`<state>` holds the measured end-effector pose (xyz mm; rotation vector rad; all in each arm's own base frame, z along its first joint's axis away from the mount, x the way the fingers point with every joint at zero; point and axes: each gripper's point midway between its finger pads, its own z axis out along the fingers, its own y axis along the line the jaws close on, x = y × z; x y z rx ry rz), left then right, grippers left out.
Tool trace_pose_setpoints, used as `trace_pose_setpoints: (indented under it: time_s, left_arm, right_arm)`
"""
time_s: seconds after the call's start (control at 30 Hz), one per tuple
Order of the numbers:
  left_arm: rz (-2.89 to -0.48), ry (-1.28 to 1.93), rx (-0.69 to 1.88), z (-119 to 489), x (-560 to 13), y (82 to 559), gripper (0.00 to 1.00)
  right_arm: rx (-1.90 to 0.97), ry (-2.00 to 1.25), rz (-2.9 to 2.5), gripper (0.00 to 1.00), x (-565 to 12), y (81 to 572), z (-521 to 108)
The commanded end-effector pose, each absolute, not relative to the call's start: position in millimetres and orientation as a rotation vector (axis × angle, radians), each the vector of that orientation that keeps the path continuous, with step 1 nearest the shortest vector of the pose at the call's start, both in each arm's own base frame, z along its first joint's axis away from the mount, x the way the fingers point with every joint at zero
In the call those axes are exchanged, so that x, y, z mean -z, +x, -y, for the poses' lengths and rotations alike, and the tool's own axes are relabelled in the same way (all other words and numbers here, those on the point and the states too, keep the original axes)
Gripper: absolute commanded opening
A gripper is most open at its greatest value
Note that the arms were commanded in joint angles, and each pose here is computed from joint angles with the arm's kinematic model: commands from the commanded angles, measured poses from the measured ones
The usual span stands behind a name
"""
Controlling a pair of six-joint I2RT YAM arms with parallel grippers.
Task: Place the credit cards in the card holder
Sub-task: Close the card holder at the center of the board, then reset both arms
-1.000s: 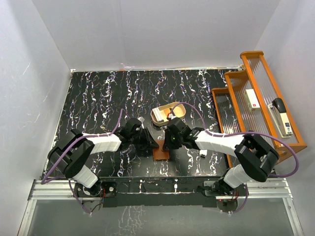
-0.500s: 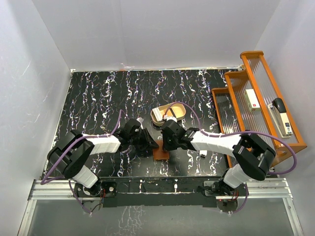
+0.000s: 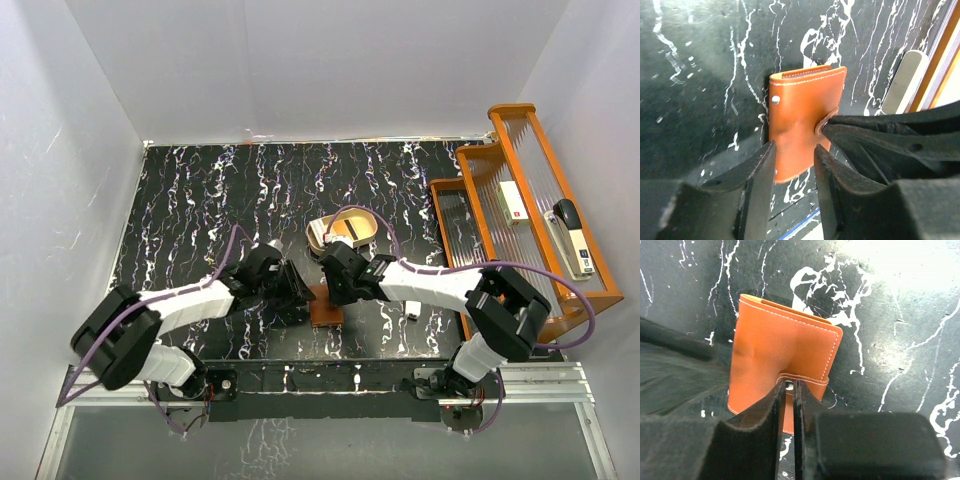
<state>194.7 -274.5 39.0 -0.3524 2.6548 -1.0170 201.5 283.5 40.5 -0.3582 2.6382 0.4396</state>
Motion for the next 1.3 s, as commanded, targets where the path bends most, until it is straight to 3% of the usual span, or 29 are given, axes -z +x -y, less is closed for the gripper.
trace_pose_setpoints:
  time_s: [0.0, 0.1, 0.23, 0.3, 0.33, 0.5, 0.57, 0.87, 1.27]
  left_arm:
    - [-2.596, -0.332, 0.847, 245.3, -65.0, 196.5, 0.38]
    - [-2.522, -0.315, 0.795, 231.0, -95.0, 201.2, 0.44]
    - [-2.415, -0.257, 0.765, 216.8, -143.4, 205.1, 0.52]
    - [-2.378, -0.229, 0.749, 209.7, -166.8, 205.0, 0.71]
    - [-2.365, -0.202, 0.742, 207.0, -178.2, 203.4, 0.97]
    - [-2.29, -0.093, 0.783, 201.3, -239.4, 194.5, 0.99]
    - [-2.255, -0.067, 0.793, 195.8, -260.1, 189.4, 0.99]
    - [-2.031, 0.011, 0.929, 179.1, -321.5, 164.4, 0.99]
    - [-2.07, -0.079, 0.905, 164.2, -288.1, 156.1, 0.99]
  right_arm:
    - [-0.363, -0.378, -2.607, 0.14, -59.3, 207.0, -275.9]
    - [-0.423, -0.334, -2.516, 0.22, -99.4, 216.2, -280.7]
    - [-0.512, -0.286, -2.404, 0.42, -147.2, 219.4, -279.6]
    - [-0.549, -0.248, -2.339, 0.52, -172.4, 220.7, -275.0]
    - [-0.562, -0.221, -2.295, 0.58, -189.8, 221.1, -268.7]
    - [-0.626, -0.127, -2.127, 0.82, -258.3, 219.4, -245.4]
    - [-0.645, -0.102, -2.074, 0.96, -280.7, 216.9, -235.5]
    - [-0.761, -0.063, -1.975, 0.98, -318.1, 199.7, -218.9]
    - [-0.828, -0.049, -1.996, 0.98, -301.8, 196.3, -229.7]
